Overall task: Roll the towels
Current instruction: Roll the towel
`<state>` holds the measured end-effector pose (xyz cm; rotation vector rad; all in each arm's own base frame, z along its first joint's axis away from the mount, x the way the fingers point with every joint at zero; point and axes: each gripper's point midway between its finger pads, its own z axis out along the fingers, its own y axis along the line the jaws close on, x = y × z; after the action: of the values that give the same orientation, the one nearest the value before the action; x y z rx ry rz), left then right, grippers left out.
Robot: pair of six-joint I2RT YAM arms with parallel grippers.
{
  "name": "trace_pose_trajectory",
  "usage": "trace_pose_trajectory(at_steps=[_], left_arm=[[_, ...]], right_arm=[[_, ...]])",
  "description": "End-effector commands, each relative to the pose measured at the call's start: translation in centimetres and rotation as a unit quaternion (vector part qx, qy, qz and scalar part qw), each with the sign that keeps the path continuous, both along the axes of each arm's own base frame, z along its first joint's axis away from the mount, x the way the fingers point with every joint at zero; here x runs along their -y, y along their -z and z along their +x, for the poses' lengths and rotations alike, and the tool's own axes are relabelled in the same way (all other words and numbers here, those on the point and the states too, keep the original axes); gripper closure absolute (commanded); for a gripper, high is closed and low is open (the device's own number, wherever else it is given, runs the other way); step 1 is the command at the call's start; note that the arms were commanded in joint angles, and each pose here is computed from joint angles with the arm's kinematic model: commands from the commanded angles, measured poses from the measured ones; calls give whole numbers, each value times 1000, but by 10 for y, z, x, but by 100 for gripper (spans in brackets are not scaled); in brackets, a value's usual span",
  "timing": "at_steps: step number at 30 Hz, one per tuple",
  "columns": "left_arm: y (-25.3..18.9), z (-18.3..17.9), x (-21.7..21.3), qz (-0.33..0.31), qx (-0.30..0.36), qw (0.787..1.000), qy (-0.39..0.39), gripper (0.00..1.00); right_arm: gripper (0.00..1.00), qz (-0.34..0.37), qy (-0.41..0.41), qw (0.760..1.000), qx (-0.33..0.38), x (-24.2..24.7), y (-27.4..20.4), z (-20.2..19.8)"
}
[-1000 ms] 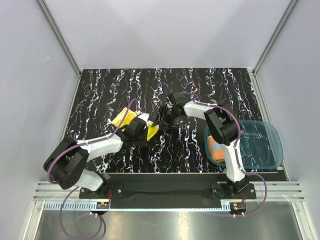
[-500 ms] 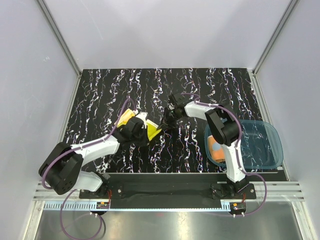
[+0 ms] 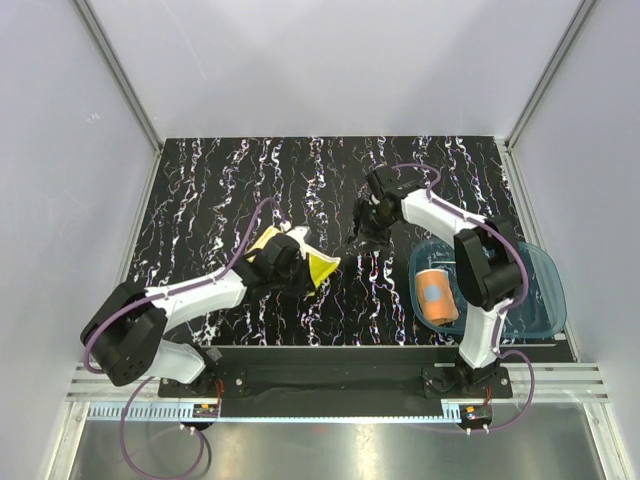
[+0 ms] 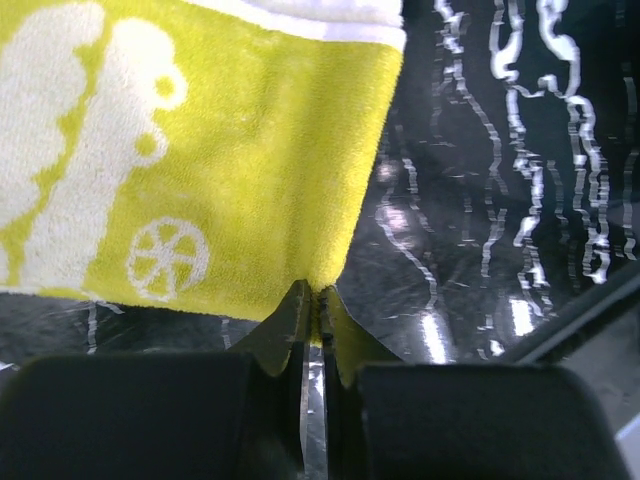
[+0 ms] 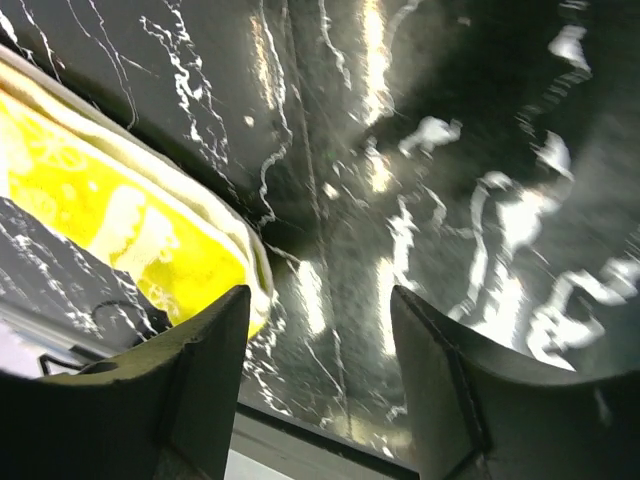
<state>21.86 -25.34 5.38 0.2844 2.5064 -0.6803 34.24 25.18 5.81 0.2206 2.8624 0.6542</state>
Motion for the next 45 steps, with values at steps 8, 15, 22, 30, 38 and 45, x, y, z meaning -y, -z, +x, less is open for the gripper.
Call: trace_pose_trajectory(at_steps=[8, 15, 22, 30, 38, 45], left_arm=[[-44, 9, 32, -98, -28, 995, -15, 100], [-36, 25, 12, -135, -71, 986, -73, 100], [-23, 34, -8, -131, -100, 980, -114, 100], [10, 34, -35, -105, -149, 968, -172, 100], [26, 36, -48, -76, -171, 964, -186, 100], [29, 41, -53, -56, -170, 966, -186, 100]], right_arm=[[36, -31, -11, 997, 70, 24, -66, 0], [39, -7, -23, 997, 68, 17, -71, -5], [41, 21, -43, 997, 68, 7, -77, -9], [45, 84, -130, 985, 71, -42, -81, -26], [55, 159, -204, 965, 44, -99, -68, -46], [64, 187, -231, 955, 25, -132, -53, -47]])
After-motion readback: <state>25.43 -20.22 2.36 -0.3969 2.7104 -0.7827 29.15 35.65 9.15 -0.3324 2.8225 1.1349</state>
